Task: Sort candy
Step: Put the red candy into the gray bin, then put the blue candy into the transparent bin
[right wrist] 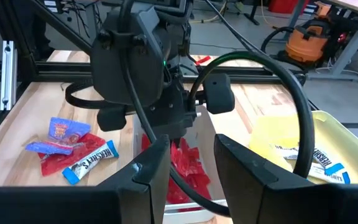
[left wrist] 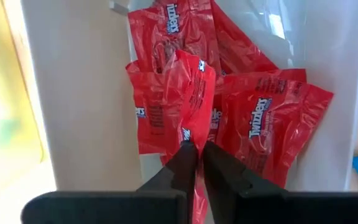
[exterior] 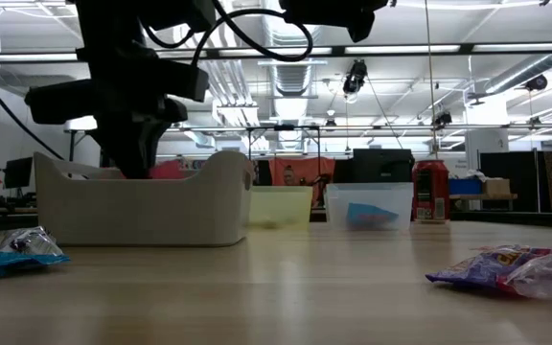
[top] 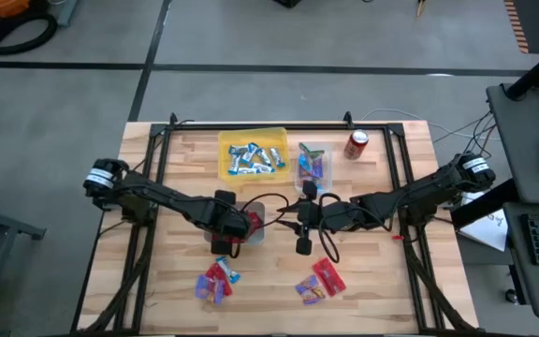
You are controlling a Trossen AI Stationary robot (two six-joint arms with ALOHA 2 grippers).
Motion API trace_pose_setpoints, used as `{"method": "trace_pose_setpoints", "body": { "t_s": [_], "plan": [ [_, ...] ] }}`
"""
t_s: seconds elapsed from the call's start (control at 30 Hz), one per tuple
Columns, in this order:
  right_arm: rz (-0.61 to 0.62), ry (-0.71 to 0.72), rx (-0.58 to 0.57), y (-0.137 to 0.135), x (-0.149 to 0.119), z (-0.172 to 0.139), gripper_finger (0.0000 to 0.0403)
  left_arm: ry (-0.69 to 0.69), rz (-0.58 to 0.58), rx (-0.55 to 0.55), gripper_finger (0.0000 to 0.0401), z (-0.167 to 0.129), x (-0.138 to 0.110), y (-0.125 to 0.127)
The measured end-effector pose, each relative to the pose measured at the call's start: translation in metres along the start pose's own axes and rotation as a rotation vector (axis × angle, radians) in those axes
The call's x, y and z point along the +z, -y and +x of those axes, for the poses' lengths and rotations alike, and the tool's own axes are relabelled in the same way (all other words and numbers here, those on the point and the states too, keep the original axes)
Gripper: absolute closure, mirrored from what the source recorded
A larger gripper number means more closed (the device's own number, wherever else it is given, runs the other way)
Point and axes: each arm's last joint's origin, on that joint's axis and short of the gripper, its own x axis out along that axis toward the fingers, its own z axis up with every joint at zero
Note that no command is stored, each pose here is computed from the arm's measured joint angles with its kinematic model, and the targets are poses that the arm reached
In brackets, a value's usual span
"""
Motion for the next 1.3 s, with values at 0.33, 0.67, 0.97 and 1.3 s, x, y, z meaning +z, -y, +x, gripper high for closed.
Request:
{"method": "trace_pose_setpoints", "body": {
  "t_s": [0.33,0.67,0.97,1.3],
  "plan": [
    [0.024,-0.020,-0.001,0.000,-0.002,0.000,0.0282,0.007,-0.003,-0.003,0.0294,-0.001,0.000,0.000],
    [0.079,-0.047,-0.005,0.000,-0.005,0.000,0.0282,0.024,0.016,-0.021,0.0231,-0.008,-0.001,-0.002],
    [0.161,-0.108,0.070,-0.002,-0.010,0.000,0.0282,0.118,0.007,-0.037,0.0225,-0.044,-0.014,-0.012],
    [0.309,-0.315,0.227,-0.017,-0.026,-0.009,0.0282,0.586,0.027,-0.106,0.0232,-0.092,-0.025,-0.011]
  ]
}}
